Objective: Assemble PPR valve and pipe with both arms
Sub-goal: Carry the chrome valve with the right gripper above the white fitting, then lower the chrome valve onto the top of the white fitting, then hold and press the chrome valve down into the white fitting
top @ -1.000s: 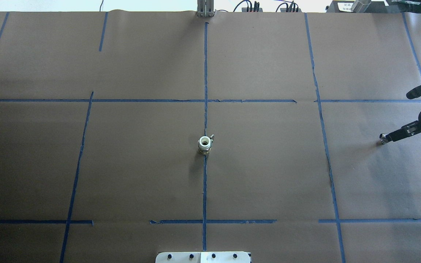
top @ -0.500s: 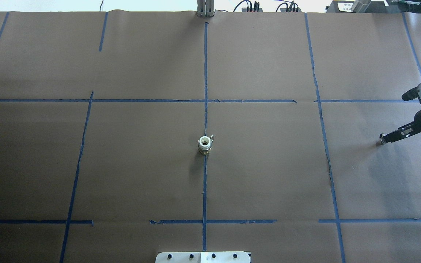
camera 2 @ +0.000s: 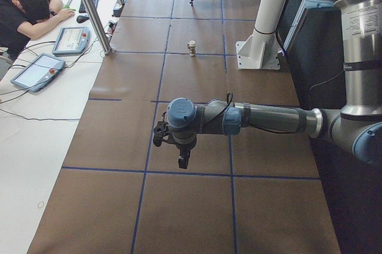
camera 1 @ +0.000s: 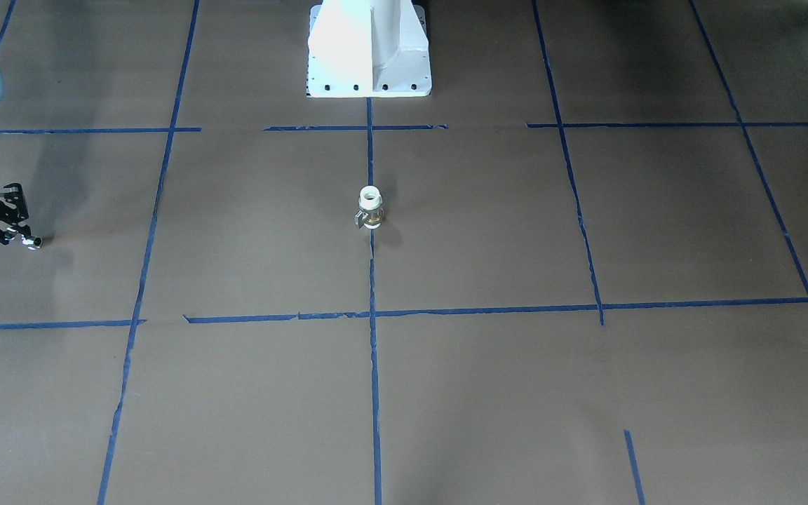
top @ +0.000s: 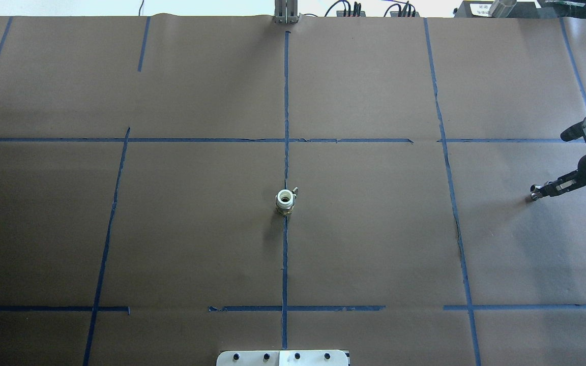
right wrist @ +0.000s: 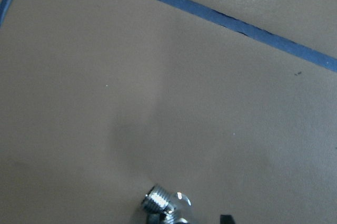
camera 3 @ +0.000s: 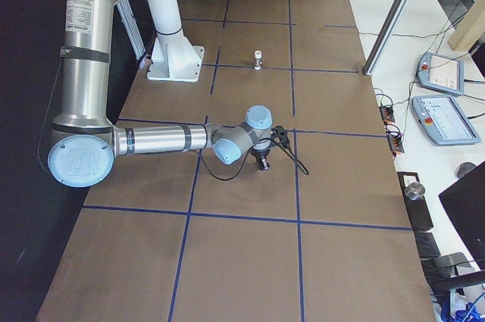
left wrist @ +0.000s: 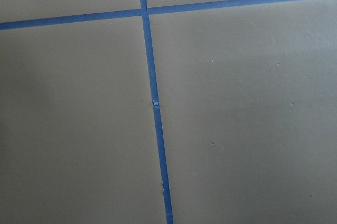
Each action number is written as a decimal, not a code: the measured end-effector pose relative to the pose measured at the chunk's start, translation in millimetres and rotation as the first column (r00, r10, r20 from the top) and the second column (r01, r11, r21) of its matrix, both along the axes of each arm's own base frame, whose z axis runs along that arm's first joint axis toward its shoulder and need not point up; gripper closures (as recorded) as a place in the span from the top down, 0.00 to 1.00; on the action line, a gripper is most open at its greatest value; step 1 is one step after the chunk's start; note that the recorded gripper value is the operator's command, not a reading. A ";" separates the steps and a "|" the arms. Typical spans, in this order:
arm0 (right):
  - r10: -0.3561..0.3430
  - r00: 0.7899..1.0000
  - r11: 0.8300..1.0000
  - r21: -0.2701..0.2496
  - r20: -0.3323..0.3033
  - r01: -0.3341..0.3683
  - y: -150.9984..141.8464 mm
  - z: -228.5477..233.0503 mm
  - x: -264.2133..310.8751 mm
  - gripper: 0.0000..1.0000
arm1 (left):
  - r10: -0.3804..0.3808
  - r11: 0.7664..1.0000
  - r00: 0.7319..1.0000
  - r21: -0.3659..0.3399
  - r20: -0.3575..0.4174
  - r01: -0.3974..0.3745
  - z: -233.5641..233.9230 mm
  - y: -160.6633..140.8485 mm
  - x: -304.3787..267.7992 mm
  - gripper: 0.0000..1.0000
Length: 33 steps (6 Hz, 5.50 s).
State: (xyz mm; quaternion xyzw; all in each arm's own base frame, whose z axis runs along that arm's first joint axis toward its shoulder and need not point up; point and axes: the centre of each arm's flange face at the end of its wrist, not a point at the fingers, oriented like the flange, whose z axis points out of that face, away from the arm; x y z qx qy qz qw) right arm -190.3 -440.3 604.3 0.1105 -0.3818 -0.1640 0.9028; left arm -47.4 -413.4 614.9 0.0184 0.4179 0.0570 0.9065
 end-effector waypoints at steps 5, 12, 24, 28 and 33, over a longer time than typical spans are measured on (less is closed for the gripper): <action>0.097 0.995 0.994 -0.060 0.013 -0.097 -38.4 -167.9 -15.2 0.00 | -0.004 1.000 1.000 -0.002 0.000 0.004 -1.1 -0.8 -0.2 1.00; 0.361 0.932 0.913 -0.193 -0.023 -0.359 27.1 -489.0 -303.6 0.00 | -0.025 1.000 1.000 -0.018 0.000 0.025 -5.5 -3.1 0.5 1.00; 0.365 0.921 0.909 -0.162 -0.136 -0.384 58.9 -503.2 -385.3 0.00 | -0.026 1.000 1.000 -0.014 0.000 0.026 -6.9 -3.8 -0.1 1.00; 0.373 0.919 0.909 -0.150 -0.128 -0.390 58.3 -508.4 -384.1 0.00 | -0.025 1.000 1.000 -0.014 0.000 0.025 -6.9 -3.8 -0.1 1.00; 0.394 0.910 0.904 -0.127 -0.132 -0.409 54.6 -506.2 -383.5 0.00 | -0.026 1.000 1.000 -0.012 0.000 0.026 -8.5 -3.9 -0.1 1.00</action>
